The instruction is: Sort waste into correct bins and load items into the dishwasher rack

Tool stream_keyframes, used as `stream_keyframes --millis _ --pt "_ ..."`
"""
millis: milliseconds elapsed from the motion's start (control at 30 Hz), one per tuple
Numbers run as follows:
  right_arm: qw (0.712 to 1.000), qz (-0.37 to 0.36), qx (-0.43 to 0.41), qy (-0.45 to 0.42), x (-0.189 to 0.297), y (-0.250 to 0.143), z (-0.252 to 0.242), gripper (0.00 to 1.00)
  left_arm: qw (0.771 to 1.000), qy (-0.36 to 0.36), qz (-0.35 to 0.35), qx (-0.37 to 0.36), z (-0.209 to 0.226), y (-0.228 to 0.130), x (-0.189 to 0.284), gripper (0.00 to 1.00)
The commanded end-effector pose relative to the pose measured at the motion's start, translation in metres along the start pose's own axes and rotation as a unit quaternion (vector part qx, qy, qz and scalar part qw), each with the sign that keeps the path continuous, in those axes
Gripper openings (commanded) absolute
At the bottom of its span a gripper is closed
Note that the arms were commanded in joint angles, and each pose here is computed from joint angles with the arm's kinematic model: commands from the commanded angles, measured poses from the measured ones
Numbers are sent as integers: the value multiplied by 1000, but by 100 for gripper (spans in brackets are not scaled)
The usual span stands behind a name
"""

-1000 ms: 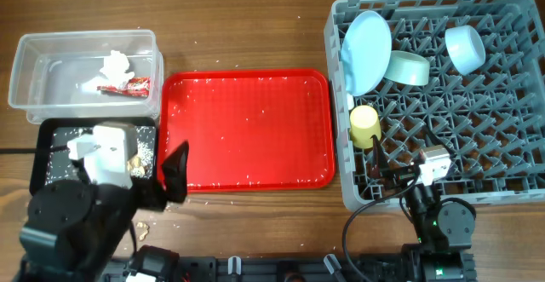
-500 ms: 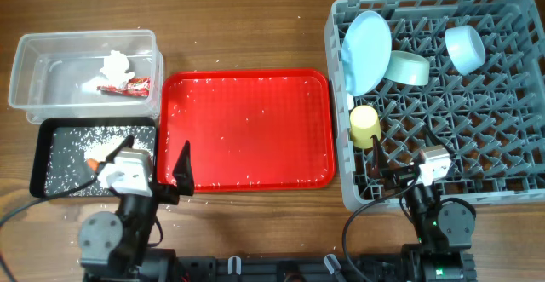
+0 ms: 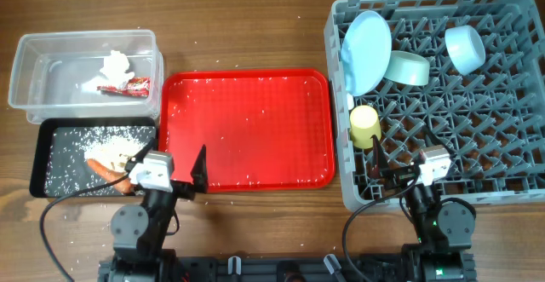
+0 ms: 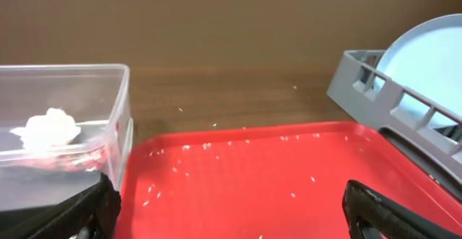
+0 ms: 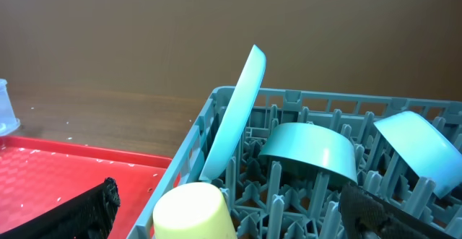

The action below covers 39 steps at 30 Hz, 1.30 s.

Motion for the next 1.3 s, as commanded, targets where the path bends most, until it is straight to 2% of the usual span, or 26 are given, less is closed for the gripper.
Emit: stream_keyframes --millis 0,1267 --pt "1000 -6 -9 2 0 1 0 100 1000 -16 -16 -9 0 -4 -3 100" --pt "1000 -6 -9 2 0 1 0 100 999 -17 -25 -10 0 -5 -4 100"
Point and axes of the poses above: each gripper's point midway between its finger pads, its own x axis back along the fingers, its own z axis along the line the jaws close on, y = z × x, the point moved 10 cm from there along x, back along the fingers, and after that the axes turned 6 degrees about x, right-handed, at the moved point
